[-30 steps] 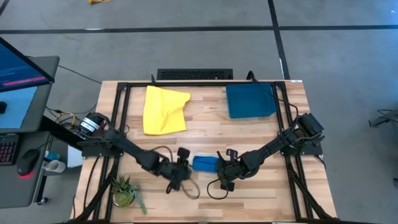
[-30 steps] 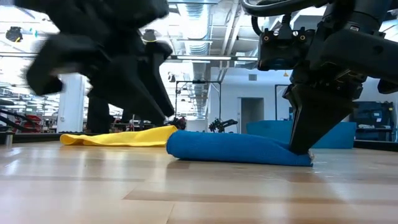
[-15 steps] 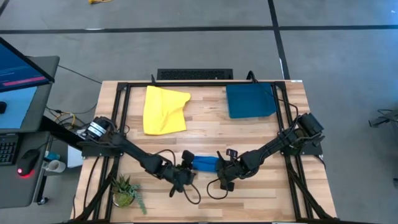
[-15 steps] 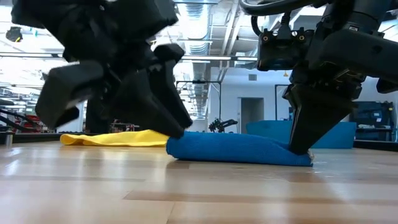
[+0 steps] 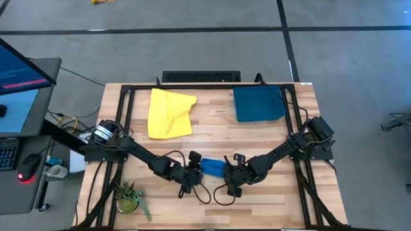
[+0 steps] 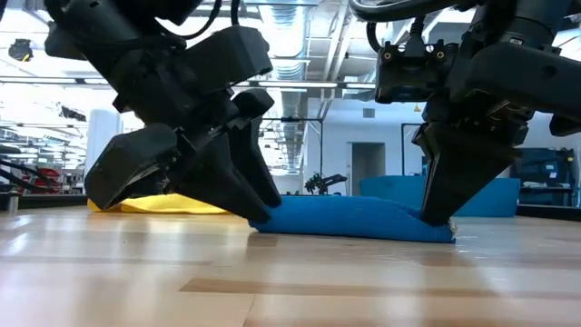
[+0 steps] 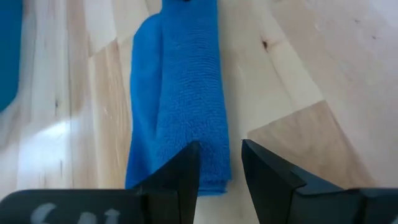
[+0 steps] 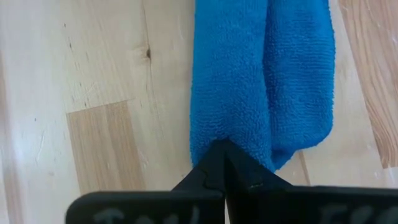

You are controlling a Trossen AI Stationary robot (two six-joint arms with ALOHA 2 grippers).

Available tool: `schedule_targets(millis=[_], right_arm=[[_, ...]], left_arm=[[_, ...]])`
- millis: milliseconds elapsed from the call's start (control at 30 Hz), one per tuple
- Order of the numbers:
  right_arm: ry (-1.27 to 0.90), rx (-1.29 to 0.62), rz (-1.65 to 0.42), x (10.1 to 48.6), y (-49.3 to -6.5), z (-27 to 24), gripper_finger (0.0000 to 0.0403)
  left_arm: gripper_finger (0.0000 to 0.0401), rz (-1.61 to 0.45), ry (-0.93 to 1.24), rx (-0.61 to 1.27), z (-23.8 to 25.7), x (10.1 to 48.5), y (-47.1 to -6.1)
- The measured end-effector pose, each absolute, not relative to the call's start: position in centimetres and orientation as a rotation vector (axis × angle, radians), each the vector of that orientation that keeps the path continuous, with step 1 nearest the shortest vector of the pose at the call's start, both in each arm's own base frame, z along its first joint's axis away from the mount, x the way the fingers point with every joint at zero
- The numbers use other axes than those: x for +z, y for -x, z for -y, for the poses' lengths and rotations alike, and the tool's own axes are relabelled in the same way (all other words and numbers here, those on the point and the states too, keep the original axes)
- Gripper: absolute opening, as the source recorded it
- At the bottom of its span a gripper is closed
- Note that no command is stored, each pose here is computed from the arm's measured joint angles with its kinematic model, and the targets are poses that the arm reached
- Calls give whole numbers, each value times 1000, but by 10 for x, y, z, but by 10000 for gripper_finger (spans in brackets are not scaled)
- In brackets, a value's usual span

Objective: Roll microfiber towels into tight, uniform cylinder then place into a basket
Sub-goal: Roll the blue microfiber cloth

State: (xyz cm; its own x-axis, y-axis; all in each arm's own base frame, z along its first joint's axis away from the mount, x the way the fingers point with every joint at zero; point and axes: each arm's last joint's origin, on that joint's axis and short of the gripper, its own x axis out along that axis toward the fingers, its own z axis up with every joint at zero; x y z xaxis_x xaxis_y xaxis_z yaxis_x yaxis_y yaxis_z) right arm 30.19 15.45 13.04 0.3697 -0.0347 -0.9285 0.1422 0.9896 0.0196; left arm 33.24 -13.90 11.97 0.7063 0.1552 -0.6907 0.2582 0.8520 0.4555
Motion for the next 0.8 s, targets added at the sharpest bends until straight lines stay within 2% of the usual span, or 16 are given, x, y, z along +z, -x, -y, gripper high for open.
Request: schedule_targets(millis=[200, 400, 667, 800], right_arm=[[-109, -105, -1193, 130, -302, -155, 13], [-115, -101, -1196, 130, -302, -154, 14], [-117, -99, -1197, 131, -302, -154, 12], [-120, -96, -1195, 131, -303, -154, 14]], left_arm=[[115, -759, -674, -5, 153, 122, -326], [120, -761, -669, -66, 157, 121, -324], [186, -775, -649, -50, 143, 119, -332], [204, -797, -609, -13, 130, 112, -339]])
